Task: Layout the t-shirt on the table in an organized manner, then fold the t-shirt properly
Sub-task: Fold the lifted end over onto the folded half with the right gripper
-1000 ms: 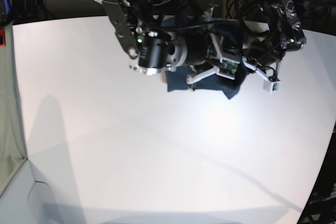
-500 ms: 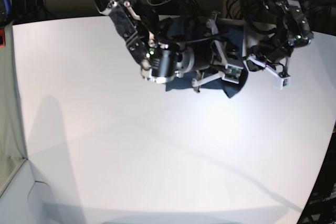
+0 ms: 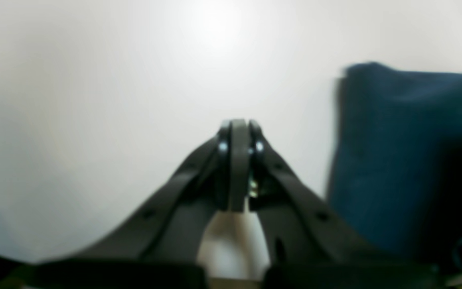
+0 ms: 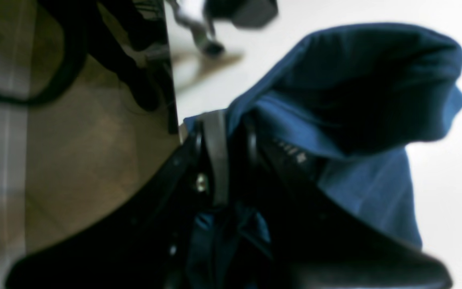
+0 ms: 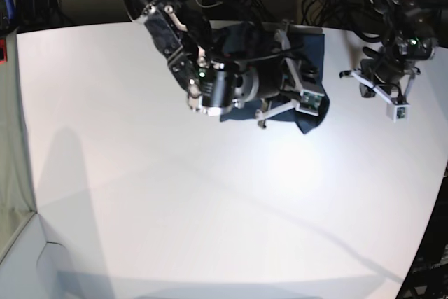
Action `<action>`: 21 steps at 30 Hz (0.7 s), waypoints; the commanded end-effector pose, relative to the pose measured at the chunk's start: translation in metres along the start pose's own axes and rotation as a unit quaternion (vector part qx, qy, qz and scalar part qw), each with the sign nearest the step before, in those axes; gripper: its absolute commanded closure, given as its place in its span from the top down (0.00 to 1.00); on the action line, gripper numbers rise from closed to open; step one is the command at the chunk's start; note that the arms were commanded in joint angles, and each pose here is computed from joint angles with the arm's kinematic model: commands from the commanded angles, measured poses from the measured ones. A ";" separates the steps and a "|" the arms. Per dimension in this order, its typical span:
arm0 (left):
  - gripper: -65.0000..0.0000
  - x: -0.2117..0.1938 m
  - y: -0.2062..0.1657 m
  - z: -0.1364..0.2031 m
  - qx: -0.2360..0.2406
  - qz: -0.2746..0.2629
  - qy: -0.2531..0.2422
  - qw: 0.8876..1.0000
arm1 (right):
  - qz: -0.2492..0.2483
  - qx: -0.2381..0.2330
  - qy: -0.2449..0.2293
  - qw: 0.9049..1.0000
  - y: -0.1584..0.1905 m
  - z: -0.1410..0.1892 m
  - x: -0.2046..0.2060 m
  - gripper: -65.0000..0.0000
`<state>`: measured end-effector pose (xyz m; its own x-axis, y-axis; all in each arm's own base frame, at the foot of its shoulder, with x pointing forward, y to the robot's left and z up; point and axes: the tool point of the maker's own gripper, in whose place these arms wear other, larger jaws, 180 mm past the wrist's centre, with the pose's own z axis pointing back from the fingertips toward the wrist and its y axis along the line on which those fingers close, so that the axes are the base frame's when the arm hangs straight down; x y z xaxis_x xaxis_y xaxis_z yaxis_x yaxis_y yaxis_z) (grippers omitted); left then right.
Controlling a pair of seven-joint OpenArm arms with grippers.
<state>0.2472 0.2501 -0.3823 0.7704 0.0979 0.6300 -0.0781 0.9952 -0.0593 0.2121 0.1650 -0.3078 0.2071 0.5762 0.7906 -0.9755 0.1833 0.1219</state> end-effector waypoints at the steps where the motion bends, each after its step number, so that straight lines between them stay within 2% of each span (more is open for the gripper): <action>1: 0.00 0.011 0.011 0.007 0.017 -0.009 -0.019 1.000 | 0.006 0.002 -0.037 0.999 -0.002 0.002 0.022 0.00; 7: 0.00 0.008 0.057 0.023 0.074 0.023 -0.025 0.997 | -0.020 0.019 -0.010 1.000 -0.009 -0.016 0.003 0.00; 12: 0.00 0.005 0.070 0.028 0.090 0.036 -0.027 0.995 | -0.022 0.022 -0.011 0.999 -0.009 -0.017 0.003 0.25; 15: 0.00 0.005 0.070 0.028 0.090 0.036 -0.027 0.995 | -0.011 0.016 -0.030 0.999 -0.005 -0.009 0.014 0.40; 18: 0.00 0.006 0.069 0.029 0.090 0.034 -0.028 0.995 | 0.008 0.003 -0.065 0.998 0.004 0.007 0.033 0.49; 21: 0.00 0.008 0.068 0.029 0.089 0.032 -0.030 0.995 | 0.023 -0.008 -0.086 0.996 0.008 0.019 0.044 0.49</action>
<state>0.2213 0.3139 -0.3723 0.7477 0.1794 0.6394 -0.2480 0.9686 0.0184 0.2079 0.1712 -0.2750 0.1650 0.4814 0.8609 -0.9800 0.1786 0.0879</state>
